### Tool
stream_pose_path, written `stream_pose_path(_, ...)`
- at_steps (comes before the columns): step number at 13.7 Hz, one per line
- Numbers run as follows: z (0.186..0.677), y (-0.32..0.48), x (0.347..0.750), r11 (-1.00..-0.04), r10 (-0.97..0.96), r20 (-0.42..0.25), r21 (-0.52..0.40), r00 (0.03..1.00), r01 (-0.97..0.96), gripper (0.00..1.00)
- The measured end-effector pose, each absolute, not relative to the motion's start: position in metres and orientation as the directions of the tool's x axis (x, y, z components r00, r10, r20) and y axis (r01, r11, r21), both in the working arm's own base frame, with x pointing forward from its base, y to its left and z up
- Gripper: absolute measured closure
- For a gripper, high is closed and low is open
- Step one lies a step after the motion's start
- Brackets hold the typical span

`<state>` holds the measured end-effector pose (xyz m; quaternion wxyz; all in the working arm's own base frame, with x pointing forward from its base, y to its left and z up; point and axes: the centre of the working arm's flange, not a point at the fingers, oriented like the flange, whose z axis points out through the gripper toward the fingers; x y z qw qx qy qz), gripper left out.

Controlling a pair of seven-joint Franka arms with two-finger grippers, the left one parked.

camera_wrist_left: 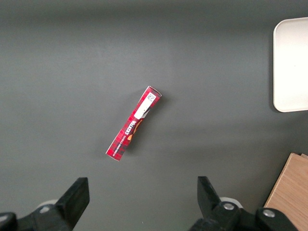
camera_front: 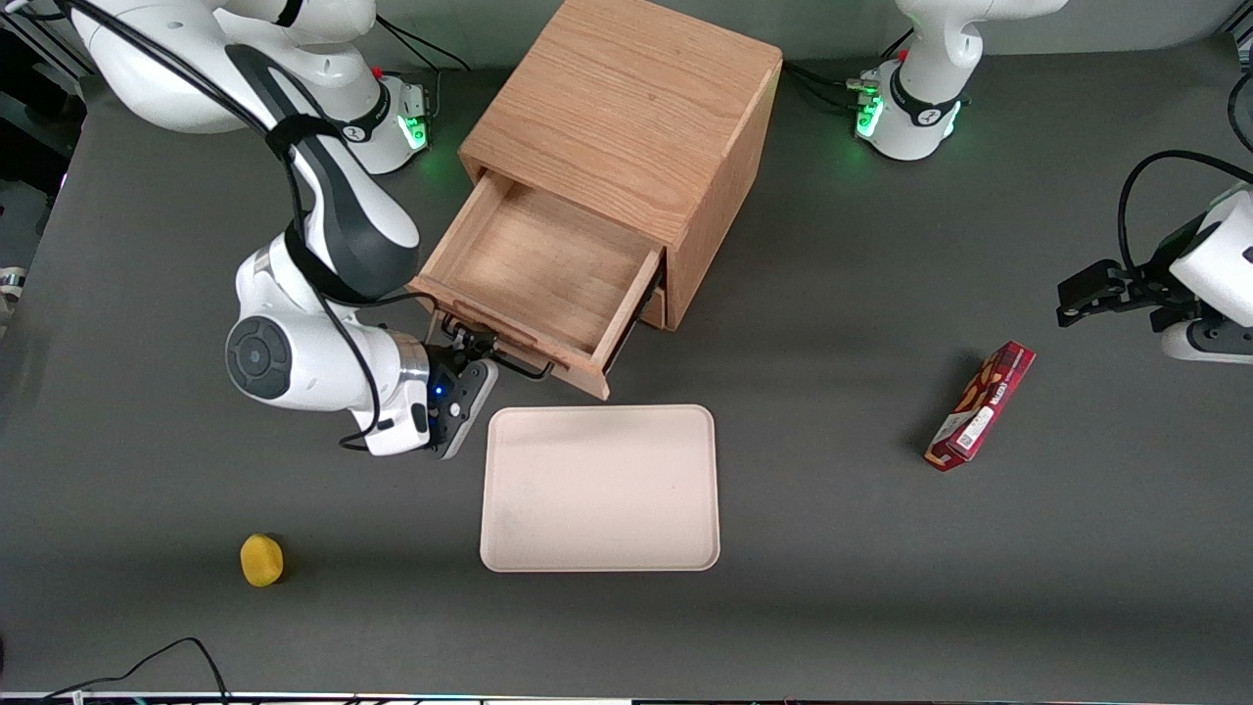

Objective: Open upper drawer

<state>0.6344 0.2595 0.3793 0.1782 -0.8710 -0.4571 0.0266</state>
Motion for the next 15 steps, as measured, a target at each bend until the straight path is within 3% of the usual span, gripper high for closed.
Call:
stream_pose_path(3,0.381,0.235,0.657,-0.48,0.828,0.149,-0.31,0.541,0.82,0.0)
stream_pose_path(9,0.415,0.213,0.681,-0.475,0.83,0.146,-0.322,0.539,0.819,0.0)
stream_pose_path(11,0.456,0.217,0.678,-0.566,0.768,0.129,-0.321,0.627,0.759,0.0)
stream_pose_path(13,0.521,0.222,0.662,-0.739,0.603,0.096,-0.305,0.792,0.6,0.0)
stream_pose_path(15,0.584,0.219,0.629,-0.88,0.392,0.021,-0.282,0.92,0.382,0.0)
